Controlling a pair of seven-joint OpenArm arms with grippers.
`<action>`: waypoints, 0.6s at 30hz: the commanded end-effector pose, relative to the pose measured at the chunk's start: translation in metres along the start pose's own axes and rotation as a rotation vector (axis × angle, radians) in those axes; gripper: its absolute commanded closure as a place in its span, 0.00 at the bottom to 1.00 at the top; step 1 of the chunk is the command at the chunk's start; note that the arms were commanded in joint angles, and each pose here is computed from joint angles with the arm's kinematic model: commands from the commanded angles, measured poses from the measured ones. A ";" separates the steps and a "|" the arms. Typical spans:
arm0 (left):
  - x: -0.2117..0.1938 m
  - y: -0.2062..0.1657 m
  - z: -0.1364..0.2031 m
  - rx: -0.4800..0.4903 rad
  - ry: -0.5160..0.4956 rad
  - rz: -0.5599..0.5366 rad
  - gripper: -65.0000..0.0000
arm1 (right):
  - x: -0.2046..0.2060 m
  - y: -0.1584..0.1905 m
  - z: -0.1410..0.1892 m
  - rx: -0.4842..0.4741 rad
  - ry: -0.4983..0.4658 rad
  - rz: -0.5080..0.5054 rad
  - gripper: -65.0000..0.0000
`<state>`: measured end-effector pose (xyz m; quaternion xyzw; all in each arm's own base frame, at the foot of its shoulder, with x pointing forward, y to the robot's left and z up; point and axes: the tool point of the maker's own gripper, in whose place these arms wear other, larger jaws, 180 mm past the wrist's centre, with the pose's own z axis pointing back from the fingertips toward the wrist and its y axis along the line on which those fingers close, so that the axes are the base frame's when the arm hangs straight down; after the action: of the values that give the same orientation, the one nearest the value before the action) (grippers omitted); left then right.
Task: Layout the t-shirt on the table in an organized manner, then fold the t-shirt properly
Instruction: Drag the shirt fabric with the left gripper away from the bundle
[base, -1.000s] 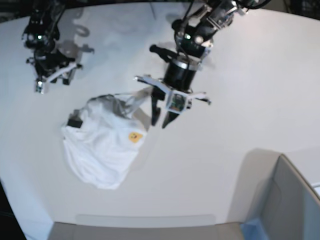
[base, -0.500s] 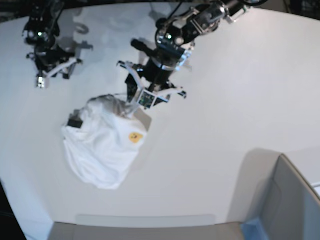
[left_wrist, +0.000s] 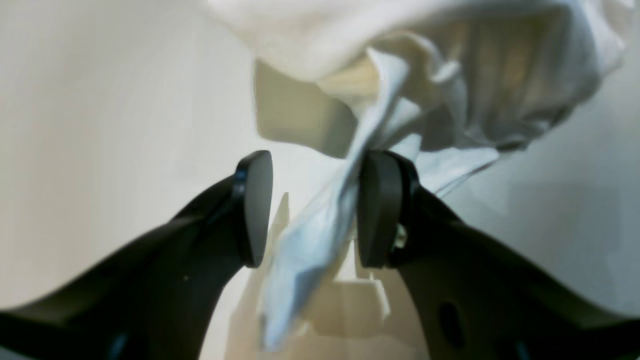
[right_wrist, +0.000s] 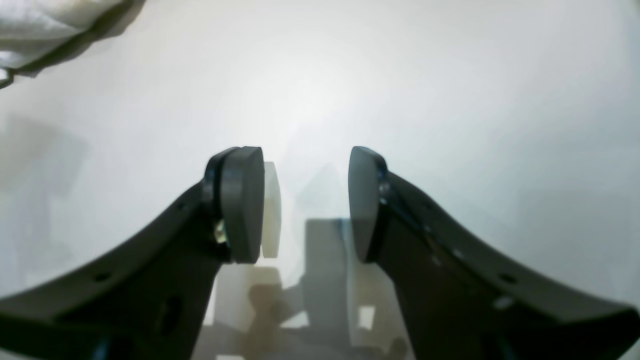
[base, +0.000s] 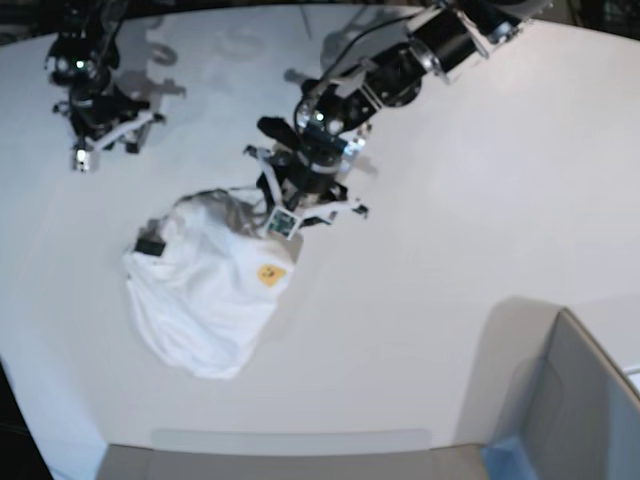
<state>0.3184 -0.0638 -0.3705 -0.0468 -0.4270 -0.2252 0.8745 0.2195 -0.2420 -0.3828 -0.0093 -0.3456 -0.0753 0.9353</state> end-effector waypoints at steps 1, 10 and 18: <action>0.023 0.003 0.001 0.011 -0.064 0.000 0.57 | 0.012 -0.003 0.003 -0.006 -0.041 0.011 0.57; 0.063 -0.005 0.026 -0.032 -0.188 0.039 0.98 | 0.012 -0.002 0.002 -0.003 -0.041 0.010 0.57; 0.125 0.004 0.080 -0.061 -0.398 0.201 1.00 | 0.012 -0.001 -0.003 0.001 -0.035 -0.001 0.57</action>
<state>0.3252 -0.0847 -0.2354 -0.1607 -0.5595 -0.1403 0.8009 0.2243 -0.2419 -0.3865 -0.0055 -0.3451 -0.0808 0.9351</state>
